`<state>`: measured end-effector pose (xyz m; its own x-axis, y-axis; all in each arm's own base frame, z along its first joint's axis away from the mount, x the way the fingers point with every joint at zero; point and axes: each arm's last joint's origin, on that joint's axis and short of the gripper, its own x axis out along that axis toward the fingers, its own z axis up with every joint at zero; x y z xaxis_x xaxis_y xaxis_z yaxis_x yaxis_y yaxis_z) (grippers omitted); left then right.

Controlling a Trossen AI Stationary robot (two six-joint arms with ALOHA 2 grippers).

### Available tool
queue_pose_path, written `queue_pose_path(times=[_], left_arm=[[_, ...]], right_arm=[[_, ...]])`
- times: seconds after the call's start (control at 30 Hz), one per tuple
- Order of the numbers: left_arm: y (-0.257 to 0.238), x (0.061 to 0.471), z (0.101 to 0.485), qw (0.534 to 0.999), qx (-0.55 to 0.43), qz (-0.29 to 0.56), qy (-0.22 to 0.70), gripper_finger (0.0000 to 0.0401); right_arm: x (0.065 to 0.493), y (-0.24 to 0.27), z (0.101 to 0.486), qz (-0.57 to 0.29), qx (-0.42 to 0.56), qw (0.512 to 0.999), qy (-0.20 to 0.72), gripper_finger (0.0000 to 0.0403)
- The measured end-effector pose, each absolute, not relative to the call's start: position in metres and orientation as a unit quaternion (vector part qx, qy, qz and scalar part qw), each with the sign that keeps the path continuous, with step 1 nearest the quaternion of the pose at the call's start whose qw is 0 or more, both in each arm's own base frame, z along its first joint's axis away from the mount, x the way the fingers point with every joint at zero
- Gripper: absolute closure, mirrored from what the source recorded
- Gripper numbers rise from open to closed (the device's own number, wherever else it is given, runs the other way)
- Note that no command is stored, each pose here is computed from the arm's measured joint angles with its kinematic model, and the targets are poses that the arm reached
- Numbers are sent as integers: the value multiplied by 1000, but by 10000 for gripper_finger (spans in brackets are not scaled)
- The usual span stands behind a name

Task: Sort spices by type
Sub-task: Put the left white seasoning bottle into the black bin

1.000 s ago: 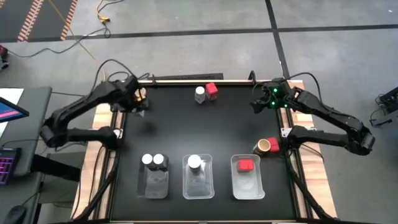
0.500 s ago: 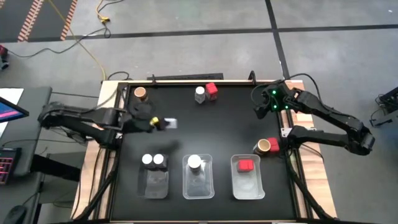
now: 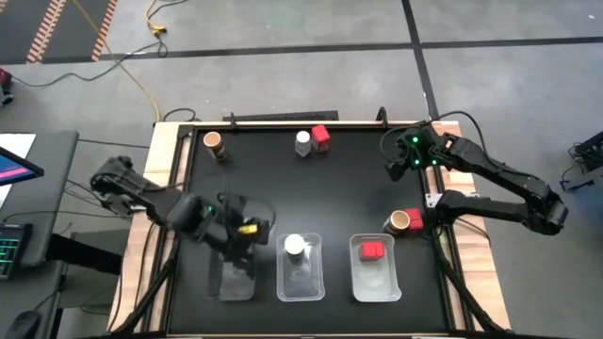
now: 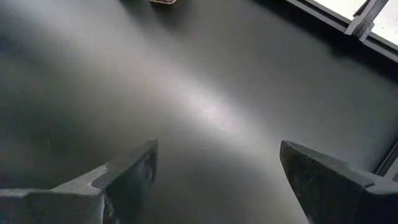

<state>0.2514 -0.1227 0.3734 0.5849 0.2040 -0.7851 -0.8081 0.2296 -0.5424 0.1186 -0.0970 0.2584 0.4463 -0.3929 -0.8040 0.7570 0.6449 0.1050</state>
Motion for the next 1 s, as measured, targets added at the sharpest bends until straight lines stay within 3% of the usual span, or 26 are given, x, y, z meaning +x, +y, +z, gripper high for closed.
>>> queue_pose_path(times=[0.4, 0.7, 1.0], left_arm=[[-188, 208, 351, 609, -555, 420, 381, 206], [-173, 212, 323, 569, -507, 472, 444, 204], [-181, 213, 279, 571, -507, 457, 456, 203]], right_arm=[[119, -97, 258, -349, 227, 819, 394, 39], [119, -97, 259, -350, 226, 821, 390, 39], [119, -97, 259, -350, 228, 821, 390, 39]])
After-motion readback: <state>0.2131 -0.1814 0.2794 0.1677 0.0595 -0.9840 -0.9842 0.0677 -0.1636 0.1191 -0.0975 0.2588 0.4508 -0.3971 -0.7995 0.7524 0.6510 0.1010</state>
